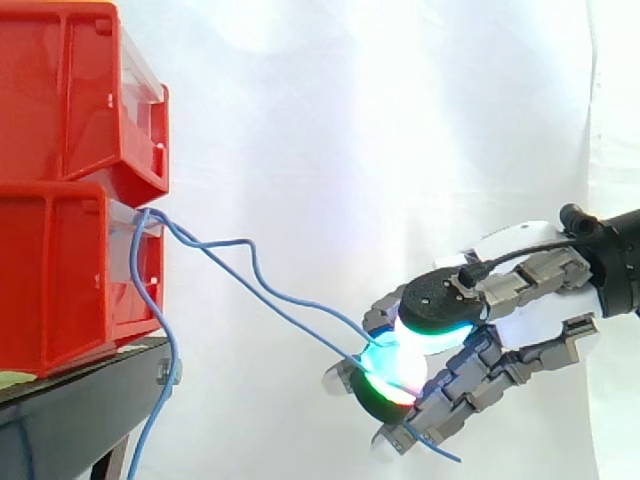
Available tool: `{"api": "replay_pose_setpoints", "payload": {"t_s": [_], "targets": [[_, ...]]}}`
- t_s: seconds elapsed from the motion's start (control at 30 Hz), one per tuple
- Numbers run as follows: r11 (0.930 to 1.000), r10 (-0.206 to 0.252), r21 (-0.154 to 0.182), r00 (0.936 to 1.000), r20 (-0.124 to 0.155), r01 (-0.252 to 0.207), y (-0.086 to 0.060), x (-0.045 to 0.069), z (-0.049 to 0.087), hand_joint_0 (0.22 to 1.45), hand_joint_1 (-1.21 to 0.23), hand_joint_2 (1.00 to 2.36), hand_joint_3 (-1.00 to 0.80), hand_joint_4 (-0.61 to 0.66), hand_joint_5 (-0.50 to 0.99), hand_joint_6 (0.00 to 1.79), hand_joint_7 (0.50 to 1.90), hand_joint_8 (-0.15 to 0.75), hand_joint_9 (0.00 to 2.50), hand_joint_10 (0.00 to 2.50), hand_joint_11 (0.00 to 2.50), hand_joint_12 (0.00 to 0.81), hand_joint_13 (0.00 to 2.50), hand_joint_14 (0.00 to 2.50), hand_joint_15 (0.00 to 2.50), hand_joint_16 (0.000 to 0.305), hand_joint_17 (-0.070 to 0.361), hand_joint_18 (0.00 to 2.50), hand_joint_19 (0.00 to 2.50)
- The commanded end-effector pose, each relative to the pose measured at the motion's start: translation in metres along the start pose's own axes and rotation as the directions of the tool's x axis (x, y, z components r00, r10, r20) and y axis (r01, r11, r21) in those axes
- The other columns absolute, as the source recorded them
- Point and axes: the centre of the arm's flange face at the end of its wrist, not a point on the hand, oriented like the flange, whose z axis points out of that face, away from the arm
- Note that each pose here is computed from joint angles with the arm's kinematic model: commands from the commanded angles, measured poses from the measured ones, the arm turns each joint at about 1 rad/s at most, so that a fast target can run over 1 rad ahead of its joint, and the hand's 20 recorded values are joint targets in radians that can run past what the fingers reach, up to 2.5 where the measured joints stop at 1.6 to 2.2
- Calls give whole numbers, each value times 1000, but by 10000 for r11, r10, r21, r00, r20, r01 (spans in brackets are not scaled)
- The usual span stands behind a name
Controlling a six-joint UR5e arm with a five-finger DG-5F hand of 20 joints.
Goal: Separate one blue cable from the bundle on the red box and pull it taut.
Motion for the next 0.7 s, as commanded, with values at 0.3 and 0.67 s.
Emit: {"api": "replay_pose_setpoints", "payload": {"t_s": [0.3,0.67], "targets": [[9991,15,-414,9999,162,-8,3,1,5,706,-984,1004,-116,-346,-70,923,989,26,122,0,0,377,330,0,2,55,125,245,159],[9977,39,-675,9996,285,-20,4,1,8,706,-986,1003,-113,-343,-69,922,998,29,135,0,0,375,340,0,11,55,125,253,163]]}}
